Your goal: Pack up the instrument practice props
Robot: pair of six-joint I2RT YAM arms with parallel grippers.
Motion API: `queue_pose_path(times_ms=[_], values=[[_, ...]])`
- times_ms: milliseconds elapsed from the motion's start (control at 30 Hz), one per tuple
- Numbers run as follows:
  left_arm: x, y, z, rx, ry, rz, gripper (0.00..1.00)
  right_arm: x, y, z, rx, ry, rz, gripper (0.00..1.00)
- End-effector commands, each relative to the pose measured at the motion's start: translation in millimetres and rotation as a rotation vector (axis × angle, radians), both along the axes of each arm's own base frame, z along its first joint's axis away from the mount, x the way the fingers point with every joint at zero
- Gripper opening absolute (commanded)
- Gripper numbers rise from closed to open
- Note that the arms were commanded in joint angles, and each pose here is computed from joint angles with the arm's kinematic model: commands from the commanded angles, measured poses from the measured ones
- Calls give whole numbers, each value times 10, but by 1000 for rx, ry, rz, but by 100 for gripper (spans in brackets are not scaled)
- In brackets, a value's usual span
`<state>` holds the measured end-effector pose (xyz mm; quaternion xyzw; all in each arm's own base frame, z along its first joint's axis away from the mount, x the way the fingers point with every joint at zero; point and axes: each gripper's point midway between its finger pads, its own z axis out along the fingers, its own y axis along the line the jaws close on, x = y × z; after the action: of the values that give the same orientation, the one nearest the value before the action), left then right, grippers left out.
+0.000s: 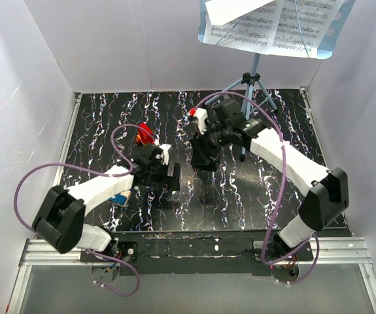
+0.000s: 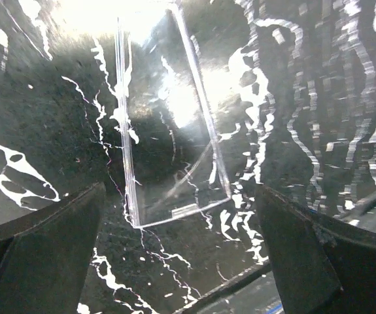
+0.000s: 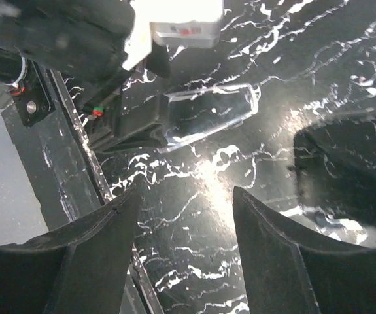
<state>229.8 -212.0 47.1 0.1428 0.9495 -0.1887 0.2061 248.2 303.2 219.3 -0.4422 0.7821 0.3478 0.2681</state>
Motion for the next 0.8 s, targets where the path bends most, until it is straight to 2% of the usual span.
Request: queue_pose_path(times_ms=[0,167,300,400,467,600,767], values=[[211,197,508,-112,-76,109,98,-34,410,167,26,-17,16,67],[542,1018,736,-146,-51,462,98,-101,715,79,-9,70,-60,75],[770,1391,989,-227,-112,619,98,-192,816,-216,-58,199,-133,79],[933,1606,1221,-267,-197,676,98,-173,871,-459,-85,312,-242,81],[988,1673,1367,-274,-253,679,98,-176,902,-664,-156,369,-321,82],[968,1698,1518,-287,-314,669,98,-219,949,-1031,-321,372,-463,89],[829,1637,1445,-307,-292,659,98,-179,892,-1311,-444,350,-649,87]])
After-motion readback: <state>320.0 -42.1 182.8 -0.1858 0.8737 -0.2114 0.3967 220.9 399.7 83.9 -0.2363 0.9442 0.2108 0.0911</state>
